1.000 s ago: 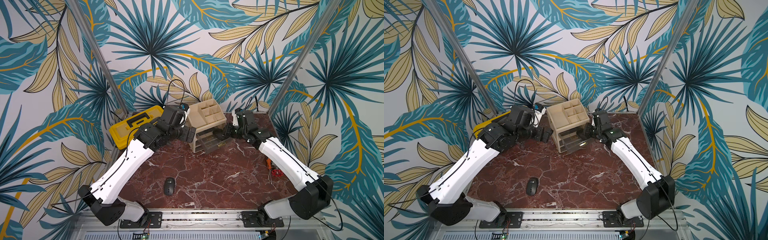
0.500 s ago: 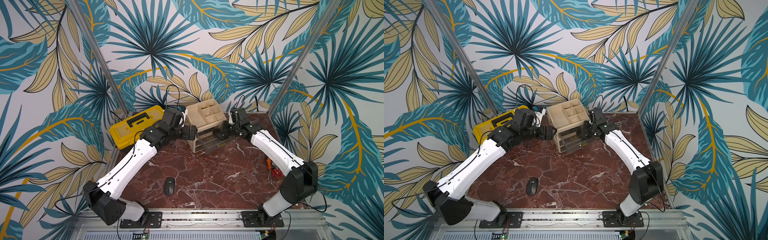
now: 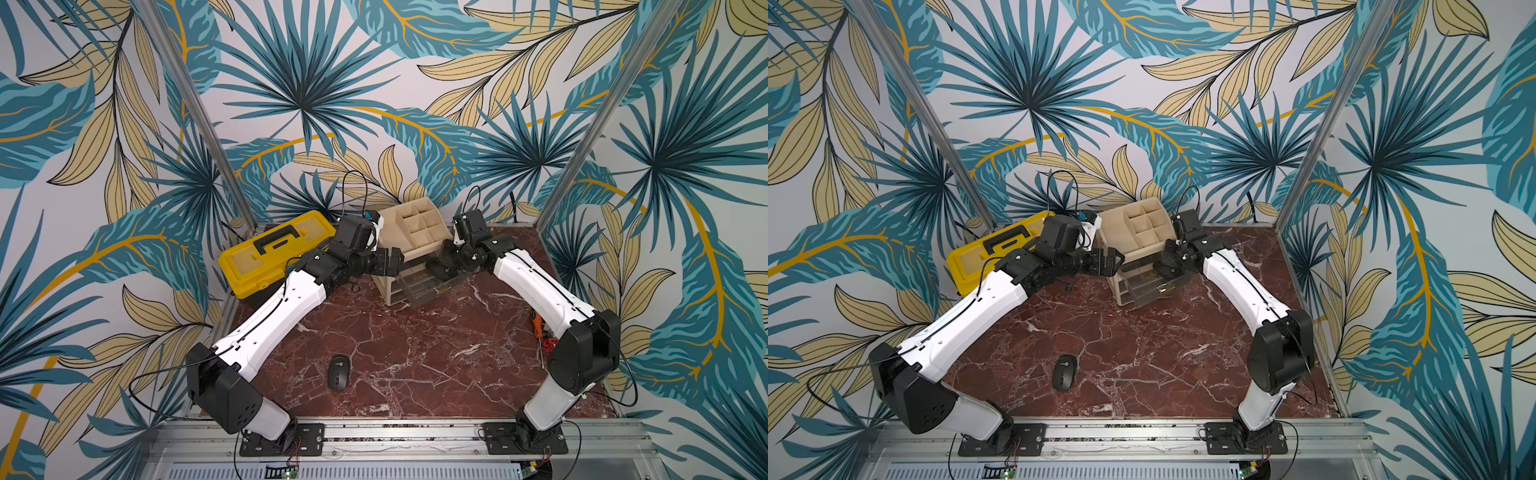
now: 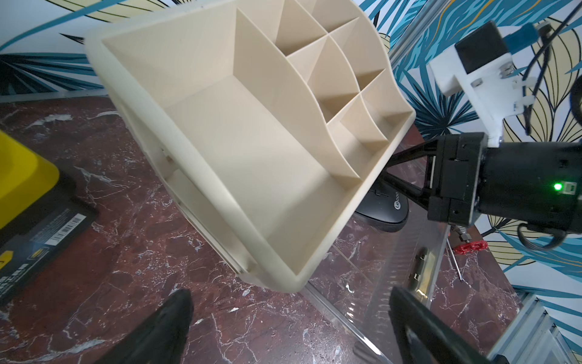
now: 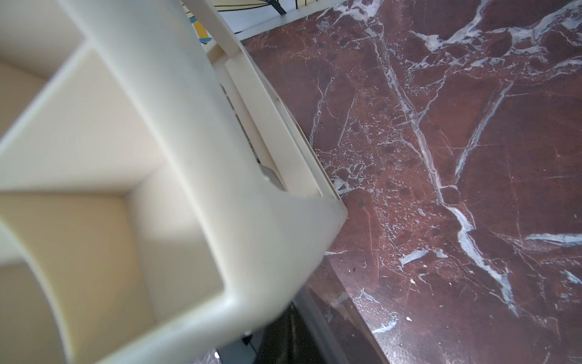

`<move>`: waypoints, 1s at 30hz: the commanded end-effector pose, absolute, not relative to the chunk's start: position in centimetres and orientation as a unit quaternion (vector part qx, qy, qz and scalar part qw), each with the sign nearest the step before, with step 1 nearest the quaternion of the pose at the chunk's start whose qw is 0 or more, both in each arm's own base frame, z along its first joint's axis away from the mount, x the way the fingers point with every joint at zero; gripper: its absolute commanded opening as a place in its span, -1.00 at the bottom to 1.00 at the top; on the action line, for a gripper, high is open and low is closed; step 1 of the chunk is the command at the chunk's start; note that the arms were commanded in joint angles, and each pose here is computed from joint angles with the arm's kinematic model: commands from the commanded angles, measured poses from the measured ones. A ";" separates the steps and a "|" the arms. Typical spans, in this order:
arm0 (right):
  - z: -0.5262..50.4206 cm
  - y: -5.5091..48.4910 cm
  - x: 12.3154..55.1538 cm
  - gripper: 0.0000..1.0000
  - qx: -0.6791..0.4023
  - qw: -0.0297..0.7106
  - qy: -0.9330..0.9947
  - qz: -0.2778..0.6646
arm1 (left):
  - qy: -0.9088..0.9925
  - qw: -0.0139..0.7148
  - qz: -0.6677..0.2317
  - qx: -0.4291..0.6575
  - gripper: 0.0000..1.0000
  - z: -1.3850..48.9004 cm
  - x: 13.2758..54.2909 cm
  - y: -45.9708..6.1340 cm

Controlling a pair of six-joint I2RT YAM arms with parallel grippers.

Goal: Take the mice out of the drawer
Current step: Adjust the mouse in the drawer.

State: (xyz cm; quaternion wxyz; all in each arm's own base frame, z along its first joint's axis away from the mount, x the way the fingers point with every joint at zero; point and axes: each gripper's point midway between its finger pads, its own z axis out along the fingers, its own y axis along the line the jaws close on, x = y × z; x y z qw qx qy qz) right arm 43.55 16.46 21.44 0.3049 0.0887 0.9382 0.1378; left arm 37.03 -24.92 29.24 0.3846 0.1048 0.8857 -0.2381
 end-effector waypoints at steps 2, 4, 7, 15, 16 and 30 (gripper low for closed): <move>20.1 16.8 42.3 -1.00 0.050 0.262 0.955 0.130 | 0.876 0.399 -0.251 0.105 1.00 30.5 37.5 -25.2; 20.2 17.5 42.1 -1.00 0.030 0.256 0.955 0.145 | 0.876 0.399 -0.250 0.106 1.00 30.5 37.5 -25.2; 20.1 18.5 41.6 -1.00 0.000 0.243 0.956 0.164 | 0.876 0.398 -0.250 0.109 1.00 30.6 37.3 -25.2; 20.3 17.6 41.3 -1.00 -0.015 0.251 0.958 0.141 | 0.876 0.397 -0.249 0.112 1.00 30.8 37.2 -25.2; 20.5 17.5 41.4 -1.00 -0.012 0.256 0.957 0.138 | 0.876 0.398 -0.249 0.112 1.00 30.8 37.3 -25.2; 21.3 17.1 44.2 -1.00 0.031 0.327 0.935 0.136 | 0.878 0.391 -0.250 0.117 1.00 30.6 37.2 -25.4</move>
